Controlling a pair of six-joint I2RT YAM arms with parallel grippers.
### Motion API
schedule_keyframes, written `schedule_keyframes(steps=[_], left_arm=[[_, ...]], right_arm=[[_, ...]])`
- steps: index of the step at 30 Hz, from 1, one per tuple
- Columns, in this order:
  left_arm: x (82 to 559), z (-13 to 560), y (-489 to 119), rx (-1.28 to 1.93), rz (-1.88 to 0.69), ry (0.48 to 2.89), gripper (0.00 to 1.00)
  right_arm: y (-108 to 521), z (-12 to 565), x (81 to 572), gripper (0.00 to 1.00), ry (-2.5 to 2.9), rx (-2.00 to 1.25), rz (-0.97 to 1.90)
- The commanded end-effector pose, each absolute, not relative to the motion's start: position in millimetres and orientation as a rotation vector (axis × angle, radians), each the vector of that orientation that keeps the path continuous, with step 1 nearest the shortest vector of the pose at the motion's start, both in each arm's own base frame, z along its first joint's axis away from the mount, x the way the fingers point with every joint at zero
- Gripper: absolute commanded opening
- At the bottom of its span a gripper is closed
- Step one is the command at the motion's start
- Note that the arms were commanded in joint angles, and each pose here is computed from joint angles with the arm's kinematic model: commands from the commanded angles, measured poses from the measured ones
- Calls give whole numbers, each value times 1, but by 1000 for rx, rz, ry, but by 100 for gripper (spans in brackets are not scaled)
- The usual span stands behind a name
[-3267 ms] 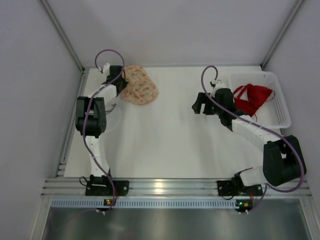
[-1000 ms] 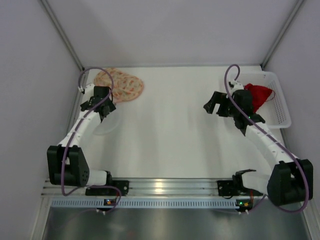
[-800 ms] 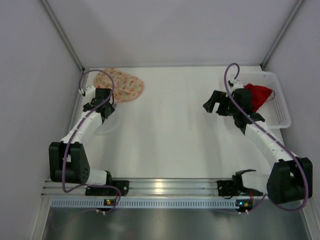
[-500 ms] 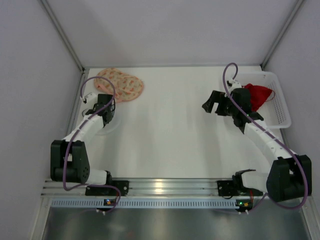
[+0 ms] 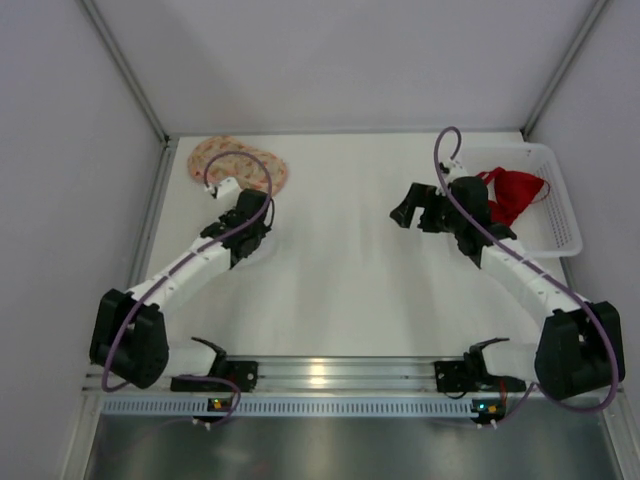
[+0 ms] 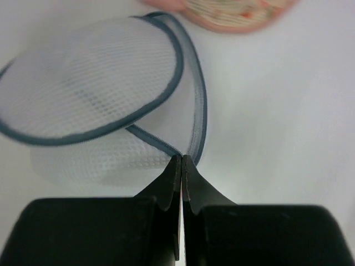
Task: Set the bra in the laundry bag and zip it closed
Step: Move the laundry bag to the center of the board.
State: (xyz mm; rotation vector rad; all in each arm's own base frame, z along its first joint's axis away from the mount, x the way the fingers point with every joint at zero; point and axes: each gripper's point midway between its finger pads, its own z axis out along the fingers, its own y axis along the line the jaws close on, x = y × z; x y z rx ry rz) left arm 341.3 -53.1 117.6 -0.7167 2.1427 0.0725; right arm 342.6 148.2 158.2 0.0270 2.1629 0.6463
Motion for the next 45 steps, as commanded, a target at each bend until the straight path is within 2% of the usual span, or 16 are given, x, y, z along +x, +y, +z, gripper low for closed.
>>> schedule_keyframes(steps=[1, 7, 12, 14, 17, 21, 22, 24, 25, 27, 28, 29, 33, 37, 41, 45], left_arm=[[360, 161, -117, -701, -138, 2014, 0], [351, 164, -232, -555, -391, 2019, 0], [338, 140, -324, -357, -476, 2119, 0], [329, 148, -359, -277, -552, 2122, 0], [317, 150, -386, -190, -544, 2110, 0], [314, 165, -387, -155, -523, 2068, 1], [314, 174, -387, -148, -537, 2054, 18], [313, 184, -389, -82, -537, 2044, 35], [313, 197, -393, -38, -560, 2026, 49], [313, 210, -392, 128, -501, 1996, 61], [315, 225, -392, 179, -481, 1964, 64], [316, 238, -382, 257, -416, 1934, 71], [317, 253, -353, 443, -313, 1894, 77], [334, 220, -333, 588, -371, 1943, 77], [378, 202, -291, 482, -432, 2003, 74], [389, 192, -280, 482, -394, 2000, 74]], right_arm=[[179, 201, 354, 99, 2017, -25, 770], [192, 197, 343, 99, 2014, -13, 836], [177, 185, 334, 99, 2052, 21, 760], [168, 174, 330, 99, 2084, 55, 709], [153, 172, 326, 100, 2084, 123, 636], [140, 169, 325, 99, 2075, 184, 593], [139, 169, 325, 99, 2077, 188, 589], [138, 163, 325, 99, 2096, 196, 584], [137, 160, 324, 99, 2106, 204, 581], [136, 153, 320, 99, 2123, 222, 586], [135, 153, 319, 99, 2123, 231, 587], [134, 155, 317, 98, 2110, 243, 595], [129, 158, 308, 96, 2103, 267, 601], [141, 146, 294, 90, 2129, 262, 699], [156, 134, 290, 85, 2141, 312, 783], [167, 132, 295, 88, 2087, 453, 822]])
